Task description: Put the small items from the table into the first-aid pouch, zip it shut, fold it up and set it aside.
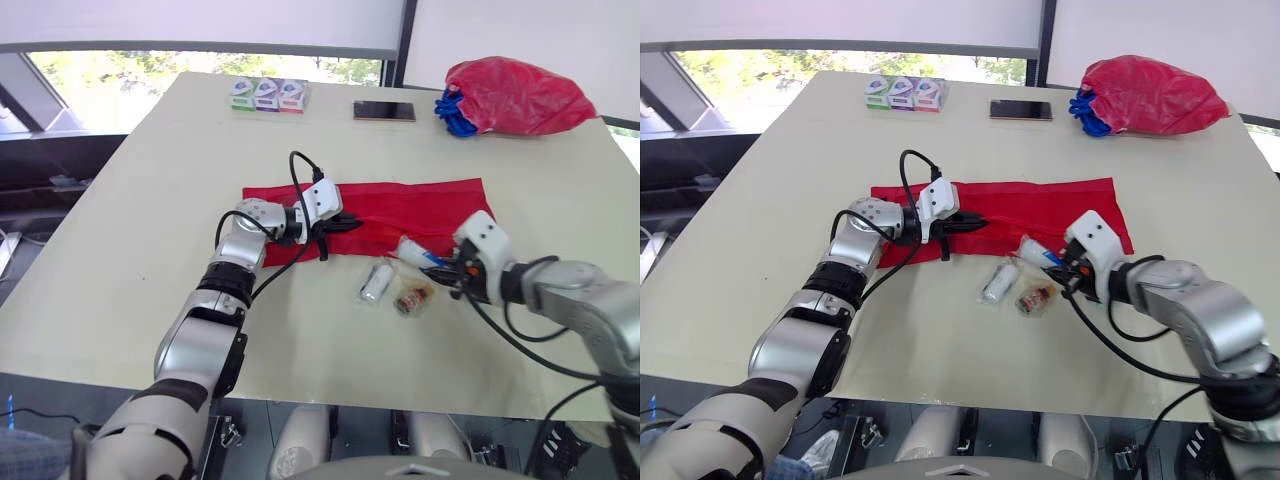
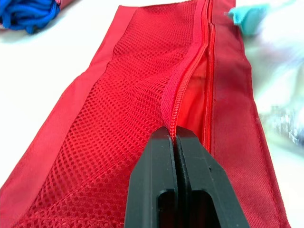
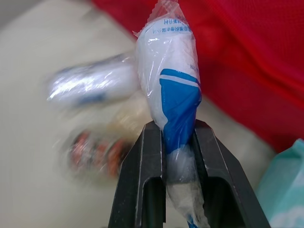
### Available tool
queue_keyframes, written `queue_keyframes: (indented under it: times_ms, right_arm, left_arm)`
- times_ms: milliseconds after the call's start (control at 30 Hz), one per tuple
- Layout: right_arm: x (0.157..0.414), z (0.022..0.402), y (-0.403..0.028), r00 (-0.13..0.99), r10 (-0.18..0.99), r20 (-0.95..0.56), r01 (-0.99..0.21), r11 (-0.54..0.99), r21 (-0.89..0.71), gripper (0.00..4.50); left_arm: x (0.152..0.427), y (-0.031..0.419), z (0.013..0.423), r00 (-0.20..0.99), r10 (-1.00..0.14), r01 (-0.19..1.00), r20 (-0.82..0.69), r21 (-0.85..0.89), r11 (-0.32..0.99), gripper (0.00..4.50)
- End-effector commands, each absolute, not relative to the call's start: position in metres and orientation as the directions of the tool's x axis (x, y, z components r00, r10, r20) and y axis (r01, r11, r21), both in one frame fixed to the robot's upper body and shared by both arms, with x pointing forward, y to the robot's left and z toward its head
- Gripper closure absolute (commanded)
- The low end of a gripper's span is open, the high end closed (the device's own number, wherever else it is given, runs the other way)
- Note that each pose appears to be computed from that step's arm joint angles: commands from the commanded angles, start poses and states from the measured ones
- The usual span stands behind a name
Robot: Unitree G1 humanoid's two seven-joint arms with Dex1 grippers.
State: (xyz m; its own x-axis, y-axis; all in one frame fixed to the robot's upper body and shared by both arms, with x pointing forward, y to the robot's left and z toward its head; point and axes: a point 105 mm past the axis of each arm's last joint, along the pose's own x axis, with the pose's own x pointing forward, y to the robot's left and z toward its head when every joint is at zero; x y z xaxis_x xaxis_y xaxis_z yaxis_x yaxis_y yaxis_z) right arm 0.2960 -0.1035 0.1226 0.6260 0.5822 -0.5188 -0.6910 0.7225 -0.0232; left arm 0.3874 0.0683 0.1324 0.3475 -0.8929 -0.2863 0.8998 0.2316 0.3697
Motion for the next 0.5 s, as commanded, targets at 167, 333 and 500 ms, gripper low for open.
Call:
queue_keyframes:
  times_ms: [167,333,500]
  right_arm:
    - [0.317,0.124,-0.086,0.716,0.5,-0.487,-0.588,0.808,-0.034,4.39]
    - [0.334,0.128,-0.078,0.774,0.454,-0.442,-0.507,0.862,-0.002,4.39]
    - [0.345,0.13,-0.065,0.801,0.443,-0.401,-0.46,0.886,0.06,4.39]
  left_arm:
    - [0.379,0.044,0.151,0.314,-0.925,0.89,-0.214,0.406,0.209,4.5]
    - [0.372,0.038,0.145,0.295,-0.93,0.899,-0.219,0.394,0.193,4.5]
    - [0.37,0.035,0.141,0.294,-0.93,0.902,-0.22,0.387,0.193,4.5]
